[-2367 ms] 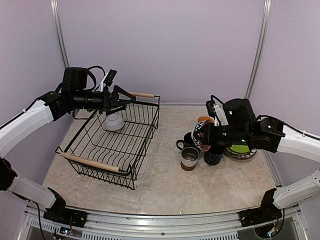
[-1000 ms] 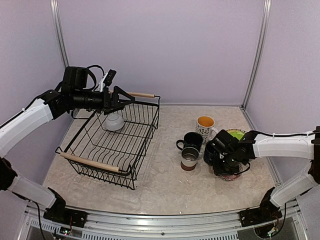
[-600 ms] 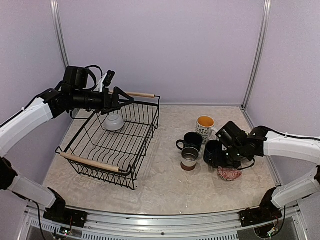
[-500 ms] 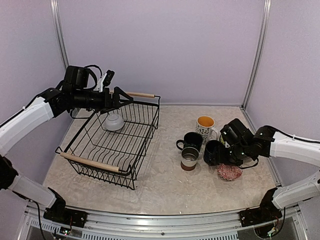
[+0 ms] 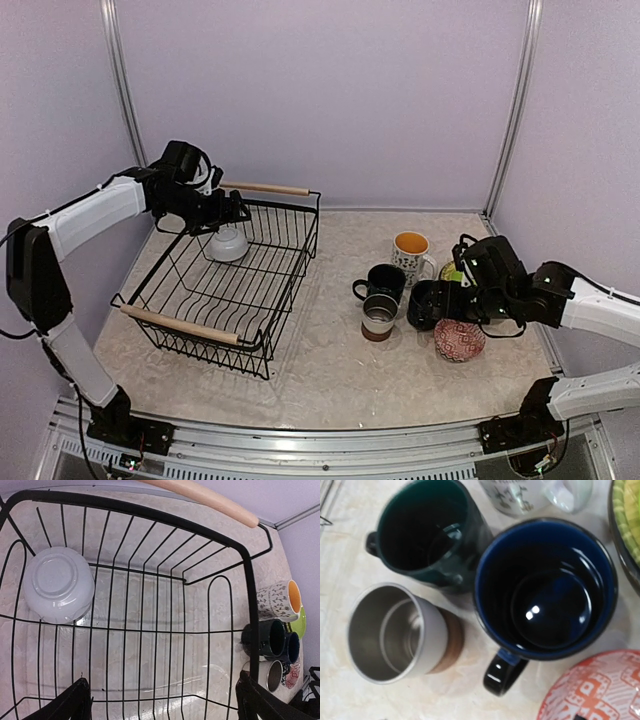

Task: Unload the mixed dishes from the dish rack
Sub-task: Move the bowl to the dish rack.

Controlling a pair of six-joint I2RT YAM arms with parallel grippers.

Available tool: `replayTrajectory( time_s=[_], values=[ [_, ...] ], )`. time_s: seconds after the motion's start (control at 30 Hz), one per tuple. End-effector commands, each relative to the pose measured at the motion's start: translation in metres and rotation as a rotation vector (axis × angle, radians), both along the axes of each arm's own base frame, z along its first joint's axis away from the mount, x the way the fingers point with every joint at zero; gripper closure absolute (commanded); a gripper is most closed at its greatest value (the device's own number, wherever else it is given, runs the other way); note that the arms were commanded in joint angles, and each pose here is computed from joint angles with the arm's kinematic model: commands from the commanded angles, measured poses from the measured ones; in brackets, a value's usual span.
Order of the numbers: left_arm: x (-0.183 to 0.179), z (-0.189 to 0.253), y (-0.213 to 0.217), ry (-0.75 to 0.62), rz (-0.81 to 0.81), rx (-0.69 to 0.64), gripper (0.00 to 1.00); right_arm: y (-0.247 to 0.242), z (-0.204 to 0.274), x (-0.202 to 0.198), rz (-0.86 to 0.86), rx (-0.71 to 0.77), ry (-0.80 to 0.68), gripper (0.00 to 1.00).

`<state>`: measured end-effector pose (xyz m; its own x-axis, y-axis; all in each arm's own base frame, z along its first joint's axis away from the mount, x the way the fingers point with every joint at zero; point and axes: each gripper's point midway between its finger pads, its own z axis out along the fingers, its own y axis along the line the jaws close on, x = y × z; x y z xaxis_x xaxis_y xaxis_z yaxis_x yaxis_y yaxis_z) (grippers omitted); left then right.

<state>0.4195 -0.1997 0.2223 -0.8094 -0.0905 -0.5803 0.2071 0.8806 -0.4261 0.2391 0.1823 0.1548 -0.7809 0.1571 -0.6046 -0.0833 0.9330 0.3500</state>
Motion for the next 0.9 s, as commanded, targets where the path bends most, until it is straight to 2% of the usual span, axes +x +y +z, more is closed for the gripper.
replayTrajectory(
  time_s=[0.0,0.23,0.33,0.5,0.6,0.7,0.87],
  values=[
    [0.02,-0.02,0.022,0.035,0.058,0.091,0.06,0.005,0.015,0.005,0.026,0.055,-0.082,0.22],
    [0.061,-0.053,0.025,0.096,0.101,0.154,0.1,0.011,0.025,0.005,0.063,0.082,-0.121,0.21],
    [0.084,-0.074,0.034,0.088,0.111,0.256,0.1,0.009,0.027,0.003,0.065,0.088,-0.13,0.21],
    [0.112,-0.105,0.049,0.093,0.115,0.404,0.22,0.004,0.031,-0.002,0.048,0.114,-0.137,0.21],
    [0.12,-0.112,0.049,0.09,0.09,0.419,0.25,0.0,0.034,-0.004,0.032,0.131,-0.15,0.21],
    [0.125,-0.113,0.048,0.078,0.073,0.444,0.22,-0.002,0.034,-0.005,0.025,0.135,-0.152,0.21],
    [0.114,-0.135,0.036,0.164,0.045,0.412,0.23,0.001,0.034,-0.002,0.028,0.139,-0.149,0.21]
  ],
)
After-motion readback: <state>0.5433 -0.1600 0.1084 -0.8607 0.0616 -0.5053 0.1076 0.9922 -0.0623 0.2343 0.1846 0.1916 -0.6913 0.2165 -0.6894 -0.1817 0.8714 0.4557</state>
